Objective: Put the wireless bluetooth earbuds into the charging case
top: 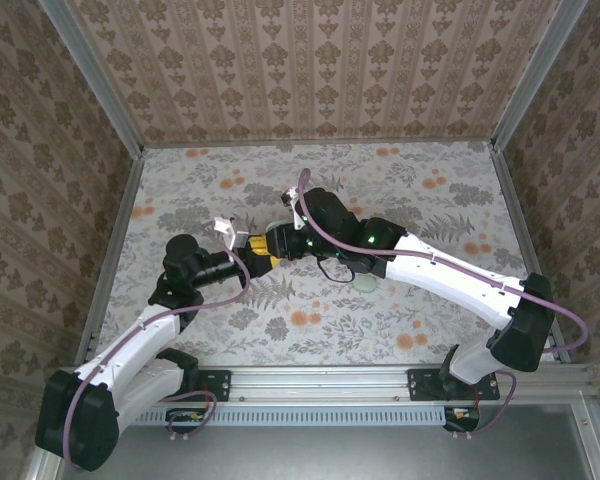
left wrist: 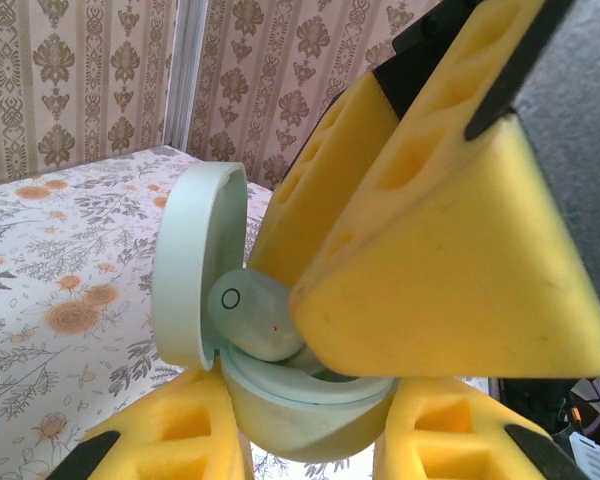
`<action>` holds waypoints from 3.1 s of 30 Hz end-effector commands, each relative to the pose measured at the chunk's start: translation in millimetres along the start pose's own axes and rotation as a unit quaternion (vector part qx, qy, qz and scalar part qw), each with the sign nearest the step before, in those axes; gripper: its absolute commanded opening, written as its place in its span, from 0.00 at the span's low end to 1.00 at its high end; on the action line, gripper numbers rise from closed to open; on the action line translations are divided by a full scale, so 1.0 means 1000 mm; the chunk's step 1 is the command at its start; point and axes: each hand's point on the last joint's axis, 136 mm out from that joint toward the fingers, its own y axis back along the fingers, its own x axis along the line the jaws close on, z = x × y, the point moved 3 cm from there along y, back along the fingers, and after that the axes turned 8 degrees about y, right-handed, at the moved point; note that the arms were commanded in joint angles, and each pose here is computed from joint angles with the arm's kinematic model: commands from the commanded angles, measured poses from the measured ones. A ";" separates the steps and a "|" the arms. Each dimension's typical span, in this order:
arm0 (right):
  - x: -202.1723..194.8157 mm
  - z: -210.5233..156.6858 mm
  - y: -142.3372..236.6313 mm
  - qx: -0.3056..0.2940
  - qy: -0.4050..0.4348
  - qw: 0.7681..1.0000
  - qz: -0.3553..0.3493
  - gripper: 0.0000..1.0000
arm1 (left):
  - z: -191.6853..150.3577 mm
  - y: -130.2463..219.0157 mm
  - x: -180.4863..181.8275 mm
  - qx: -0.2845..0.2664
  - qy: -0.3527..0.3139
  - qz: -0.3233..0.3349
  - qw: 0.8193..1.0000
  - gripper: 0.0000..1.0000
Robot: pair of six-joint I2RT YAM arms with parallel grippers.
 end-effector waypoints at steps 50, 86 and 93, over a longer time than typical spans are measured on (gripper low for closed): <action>-0.012 0.004 -0.008 0.013 -0.032 0.998 -0.055 0.40 | 0.010 -0.001 -0.004 -0.003 -0.075 0.001 0.997 0.14; -0.005 -0.011 -0.002 0.027 -0.028 0.999 -0.034 0.30 | 0.011 -0.004 0.003 -0.002 -0.070 0.017 0.997 0.14; -0.006 -0.004 0.006 0.014 -0.031 0.999 -0.034 0.43 | 0.012 -0.003 0.003 -0.003 -0.072 0.016 0.997 0.14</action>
